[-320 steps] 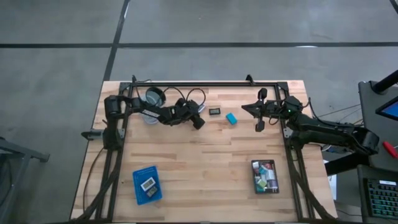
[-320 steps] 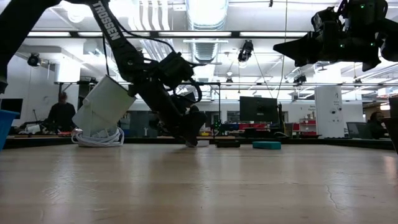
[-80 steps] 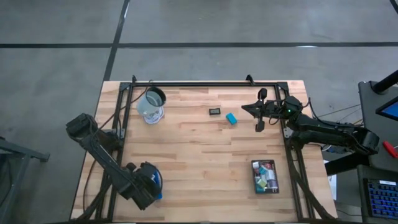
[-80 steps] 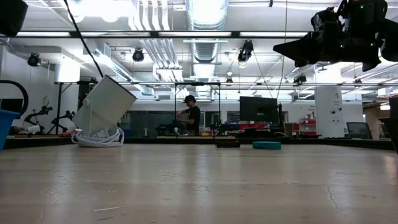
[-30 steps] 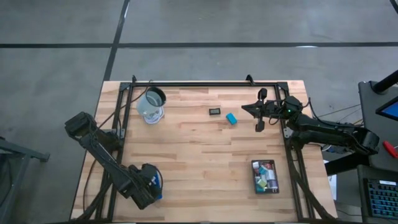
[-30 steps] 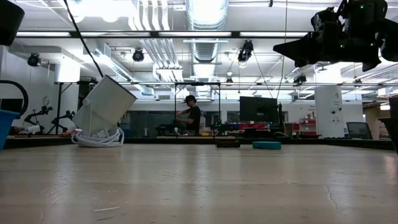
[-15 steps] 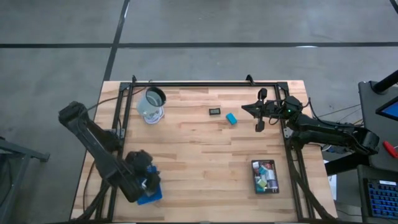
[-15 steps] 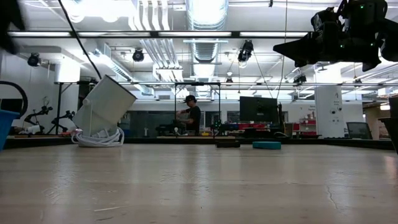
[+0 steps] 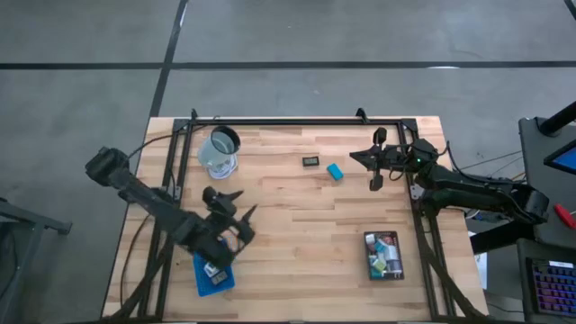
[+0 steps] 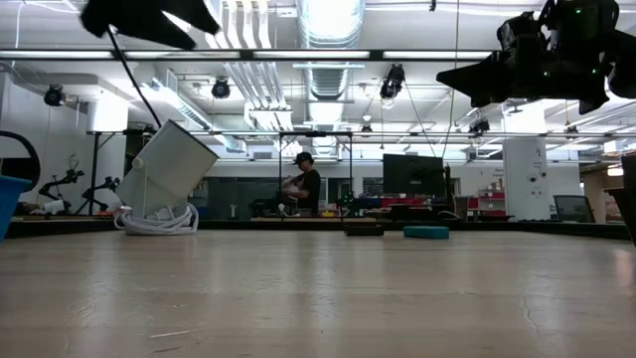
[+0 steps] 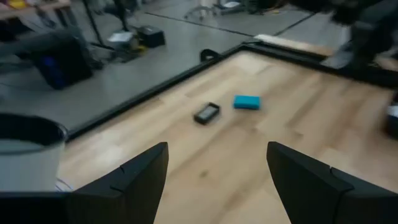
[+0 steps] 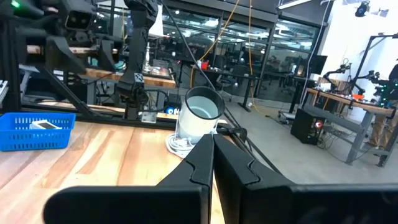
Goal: Pick & Place Office items
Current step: Put the black digital clock into the blue bin
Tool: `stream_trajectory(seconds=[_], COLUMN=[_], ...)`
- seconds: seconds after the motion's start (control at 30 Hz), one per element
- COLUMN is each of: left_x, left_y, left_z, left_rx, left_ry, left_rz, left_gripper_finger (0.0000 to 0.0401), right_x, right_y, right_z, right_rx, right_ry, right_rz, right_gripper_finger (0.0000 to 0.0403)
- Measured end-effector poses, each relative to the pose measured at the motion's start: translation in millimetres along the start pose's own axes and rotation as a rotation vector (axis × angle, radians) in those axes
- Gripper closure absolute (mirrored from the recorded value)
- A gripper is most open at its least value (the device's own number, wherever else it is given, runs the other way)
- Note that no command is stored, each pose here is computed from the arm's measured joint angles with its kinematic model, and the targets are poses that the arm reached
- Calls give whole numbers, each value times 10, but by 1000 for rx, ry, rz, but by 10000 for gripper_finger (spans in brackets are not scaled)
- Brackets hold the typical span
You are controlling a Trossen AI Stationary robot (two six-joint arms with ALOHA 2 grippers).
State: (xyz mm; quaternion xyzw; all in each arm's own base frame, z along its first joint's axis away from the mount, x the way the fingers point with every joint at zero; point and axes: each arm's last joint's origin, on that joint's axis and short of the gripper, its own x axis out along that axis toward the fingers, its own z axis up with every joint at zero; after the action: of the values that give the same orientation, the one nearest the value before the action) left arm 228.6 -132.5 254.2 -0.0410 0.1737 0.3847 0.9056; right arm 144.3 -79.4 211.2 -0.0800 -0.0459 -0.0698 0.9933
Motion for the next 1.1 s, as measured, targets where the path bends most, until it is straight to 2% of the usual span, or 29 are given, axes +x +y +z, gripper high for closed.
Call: stream_trajectory(seconds=[0.2,0.4,0.5,0.63,0.87,0.97,1.03,1.1], left_x=[554,1050,1186,1238,1156,1085,1020,957], left_y=[-132,-214,-201,-152,44,141,221,296], left_z=[-56,-38,-11,-4,-193,-125,-78,-84], left_rx=[183,338,345,340,299,306,317,346], left_ry=[71,90,53,-43,-126,-225,-274,-290], left_rz=[71,27,13,-4,-17,-25,-44,-123], left_gripper_finger=[121,121,121,121,121,121,121,121], right_x=[0,0,0,0,0,1,1,1], right_y=[0,0,0,0,1,1,2,2], right_z=[0,0,0,0,-13,-20,-21,-21], right_rx=[0,0,0,0,7,9,10,10], right_ry=[0,0,0,0,13,19,20,20], right_rz=[0,0,0,0,1,2,2,2], right_gripper_finger=[394,394,394,394,394,394,394,394])
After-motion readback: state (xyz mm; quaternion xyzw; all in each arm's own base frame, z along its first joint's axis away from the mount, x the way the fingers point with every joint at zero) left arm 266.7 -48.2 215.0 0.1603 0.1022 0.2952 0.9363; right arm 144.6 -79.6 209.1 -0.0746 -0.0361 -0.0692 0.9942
